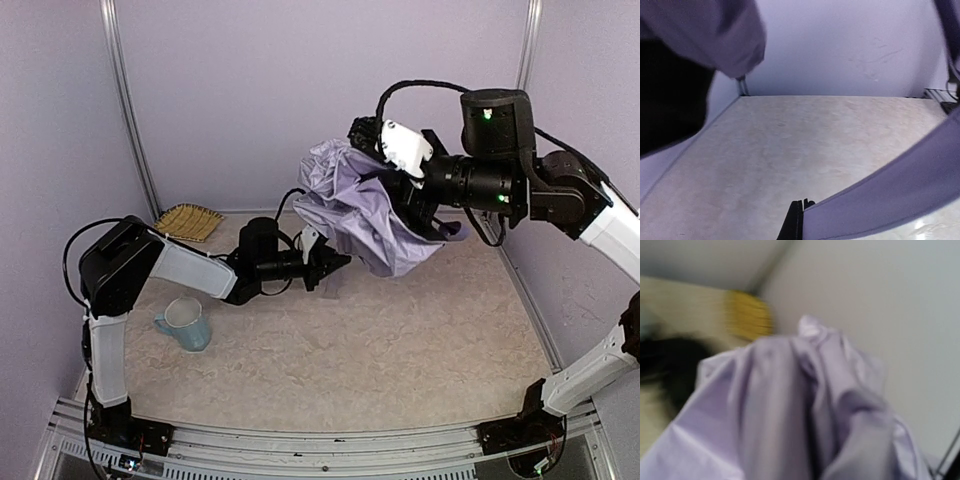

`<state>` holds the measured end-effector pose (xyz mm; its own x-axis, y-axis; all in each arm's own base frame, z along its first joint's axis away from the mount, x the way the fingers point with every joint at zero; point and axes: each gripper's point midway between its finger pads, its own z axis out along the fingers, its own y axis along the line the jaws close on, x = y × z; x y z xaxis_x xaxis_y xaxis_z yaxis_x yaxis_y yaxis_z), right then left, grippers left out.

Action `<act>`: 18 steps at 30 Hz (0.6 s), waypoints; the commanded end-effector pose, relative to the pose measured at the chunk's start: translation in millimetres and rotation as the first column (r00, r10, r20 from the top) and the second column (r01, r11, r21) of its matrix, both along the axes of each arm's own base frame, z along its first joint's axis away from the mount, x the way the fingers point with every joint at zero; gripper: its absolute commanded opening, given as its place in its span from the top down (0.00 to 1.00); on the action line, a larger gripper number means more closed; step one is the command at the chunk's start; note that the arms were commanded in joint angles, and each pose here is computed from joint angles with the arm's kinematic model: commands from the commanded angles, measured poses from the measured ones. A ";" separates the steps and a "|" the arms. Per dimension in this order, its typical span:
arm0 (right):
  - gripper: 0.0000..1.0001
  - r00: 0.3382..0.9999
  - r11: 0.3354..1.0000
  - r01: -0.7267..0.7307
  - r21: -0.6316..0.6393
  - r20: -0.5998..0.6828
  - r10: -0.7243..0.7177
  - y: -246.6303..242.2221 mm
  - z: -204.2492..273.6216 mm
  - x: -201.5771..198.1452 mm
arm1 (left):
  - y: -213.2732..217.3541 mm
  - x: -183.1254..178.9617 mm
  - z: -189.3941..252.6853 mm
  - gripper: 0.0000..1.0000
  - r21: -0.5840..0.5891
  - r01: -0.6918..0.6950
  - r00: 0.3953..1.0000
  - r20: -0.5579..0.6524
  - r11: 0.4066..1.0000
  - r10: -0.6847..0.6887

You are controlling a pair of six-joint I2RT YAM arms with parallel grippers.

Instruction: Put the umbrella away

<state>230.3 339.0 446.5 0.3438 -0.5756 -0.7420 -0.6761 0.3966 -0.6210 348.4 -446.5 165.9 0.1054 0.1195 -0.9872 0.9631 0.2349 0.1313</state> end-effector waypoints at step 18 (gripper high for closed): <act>1.00 0.903 0.838 -0.342 -0.426 -0.395 0.168 71.1 -301.9 -137.3 | 5.3 49.0 -30.1 1.00 0.243 0.015 0.909 0.400 0.970 -0.114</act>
<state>121.2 389.7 184.8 0.3446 -0.8350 -0.4290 -0.8450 -0.0768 -0.5293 410.5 -434.4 155.2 0.3682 0.2689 -0.8900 0.8919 0.1683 0.4199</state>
